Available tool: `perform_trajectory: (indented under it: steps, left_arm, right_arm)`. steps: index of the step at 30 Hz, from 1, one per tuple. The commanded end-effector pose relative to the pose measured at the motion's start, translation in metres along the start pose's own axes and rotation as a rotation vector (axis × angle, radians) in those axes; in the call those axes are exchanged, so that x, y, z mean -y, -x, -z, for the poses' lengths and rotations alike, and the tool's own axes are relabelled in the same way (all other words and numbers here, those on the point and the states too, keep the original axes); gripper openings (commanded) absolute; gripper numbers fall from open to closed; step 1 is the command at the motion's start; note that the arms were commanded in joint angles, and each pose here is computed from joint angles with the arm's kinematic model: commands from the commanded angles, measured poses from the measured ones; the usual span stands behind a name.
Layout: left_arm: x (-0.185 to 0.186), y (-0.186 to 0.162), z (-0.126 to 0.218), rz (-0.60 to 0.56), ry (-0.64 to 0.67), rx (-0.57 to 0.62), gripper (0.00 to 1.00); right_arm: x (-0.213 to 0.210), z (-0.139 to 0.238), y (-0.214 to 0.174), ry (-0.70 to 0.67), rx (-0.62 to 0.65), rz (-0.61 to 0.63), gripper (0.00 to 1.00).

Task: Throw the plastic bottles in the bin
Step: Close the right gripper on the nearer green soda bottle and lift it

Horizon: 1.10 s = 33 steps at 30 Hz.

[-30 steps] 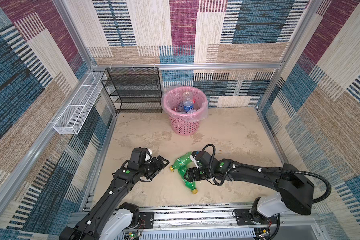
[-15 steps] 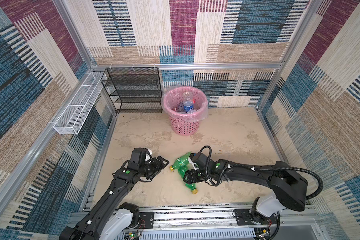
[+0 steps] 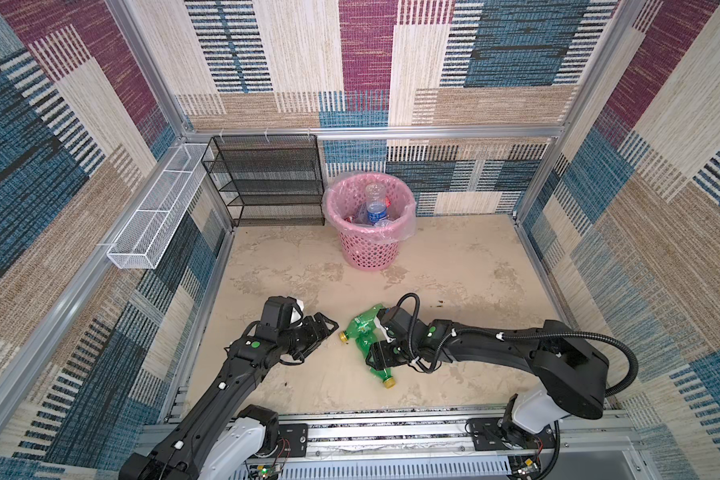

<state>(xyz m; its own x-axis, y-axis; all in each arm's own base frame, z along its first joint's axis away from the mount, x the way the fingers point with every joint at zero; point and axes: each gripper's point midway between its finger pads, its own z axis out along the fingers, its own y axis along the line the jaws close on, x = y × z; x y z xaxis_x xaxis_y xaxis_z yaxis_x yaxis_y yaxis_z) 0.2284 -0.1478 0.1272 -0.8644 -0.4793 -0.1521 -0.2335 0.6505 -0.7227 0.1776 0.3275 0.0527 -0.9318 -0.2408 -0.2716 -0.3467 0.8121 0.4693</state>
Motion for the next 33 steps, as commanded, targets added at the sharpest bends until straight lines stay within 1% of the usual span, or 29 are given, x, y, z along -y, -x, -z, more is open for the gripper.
perform_trajectory:
  steps: [1,20,33]
  left_arm:
    - [0.000,0.001,-0.001,-0.003,-0.005,0.001,0.82]
    - [0.003,0.002,-0.001,-0.002,-0.006,0.000,0.82]
    - [0.003,0.003,-0.004,0.001,-0.005,-0.004,0.82]
  right_arm:
    - [-0.002,-0.001,0.002,0.008,0.011,0.013,0.74]
    - [-0.002,0.004,-0.003,0.032,0.015,0.011,0.60]
    - [0.009,0.015,-0.013,0.031,0.052,-0.019,0.58]
